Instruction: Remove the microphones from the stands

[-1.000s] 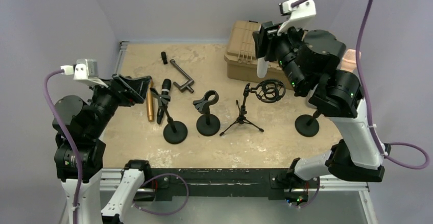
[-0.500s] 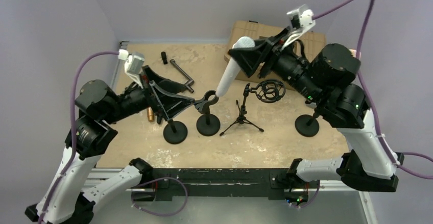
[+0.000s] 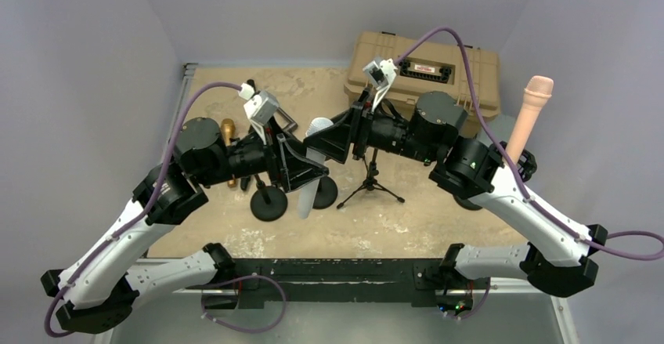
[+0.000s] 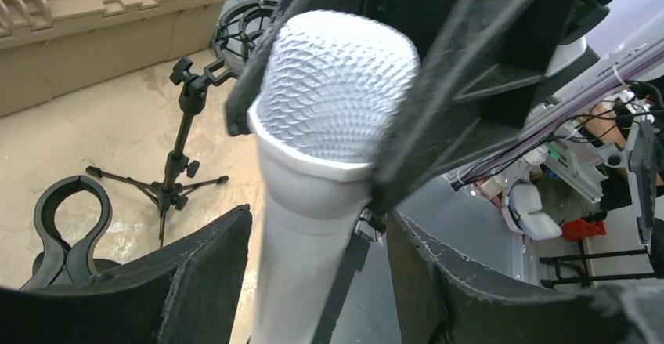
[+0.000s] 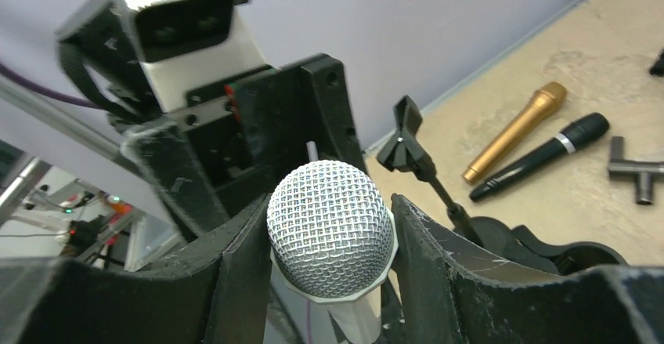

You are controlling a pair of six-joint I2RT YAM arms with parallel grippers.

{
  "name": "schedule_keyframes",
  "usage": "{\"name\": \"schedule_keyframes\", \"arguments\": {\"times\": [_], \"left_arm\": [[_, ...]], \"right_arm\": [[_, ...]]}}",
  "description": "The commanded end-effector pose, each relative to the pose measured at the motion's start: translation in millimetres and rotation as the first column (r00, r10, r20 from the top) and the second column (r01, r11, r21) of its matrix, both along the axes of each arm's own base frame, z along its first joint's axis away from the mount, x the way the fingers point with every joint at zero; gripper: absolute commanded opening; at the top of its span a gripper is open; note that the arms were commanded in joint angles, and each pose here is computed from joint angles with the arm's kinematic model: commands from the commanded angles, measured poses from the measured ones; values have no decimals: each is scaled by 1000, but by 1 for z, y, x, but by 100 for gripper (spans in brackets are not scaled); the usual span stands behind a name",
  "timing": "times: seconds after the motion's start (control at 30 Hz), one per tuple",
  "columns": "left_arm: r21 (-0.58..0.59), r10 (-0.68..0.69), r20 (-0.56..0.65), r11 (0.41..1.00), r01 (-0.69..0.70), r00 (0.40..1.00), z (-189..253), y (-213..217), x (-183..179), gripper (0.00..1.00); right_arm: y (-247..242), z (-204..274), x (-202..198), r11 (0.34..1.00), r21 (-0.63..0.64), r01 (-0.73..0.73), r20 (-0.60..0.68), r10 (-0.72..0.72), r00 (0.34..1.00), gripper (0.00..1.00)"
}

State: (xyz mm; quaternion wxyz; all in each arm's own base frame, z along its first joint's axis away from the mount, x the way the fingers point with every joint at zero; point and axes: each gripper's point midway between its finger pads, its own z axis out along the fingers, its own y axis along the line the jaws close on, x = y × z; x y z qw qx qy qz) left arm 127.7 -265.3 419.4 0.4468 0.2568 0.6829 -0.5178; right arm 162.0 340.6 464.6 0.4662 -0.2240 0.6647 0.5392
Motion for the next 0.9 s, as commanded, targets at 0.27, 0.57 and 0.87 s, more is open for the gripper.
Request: {"name": "schedule_keyframes", "arguments": {"times": [0.27, 0.57, 0.87], "left_arm": [[19, 93, 32, 995, -93, 995, -5, 8, 12, 11], [98, 433, 257, 878, -469, 864, 39, 95, 38, 0], [258, 783, 456, 339, -904, 424, 35, 226, 94, 0]], "right_arm": [[-16, 56, -27, 972, 221, -81, 69, 67, 995, 0], [-71, 76, -19, 952, 282, 122, 90, -153, 984, 83], [-111, 76, -25, 929, 305, 211, 84, -247, 965, 83]]}}
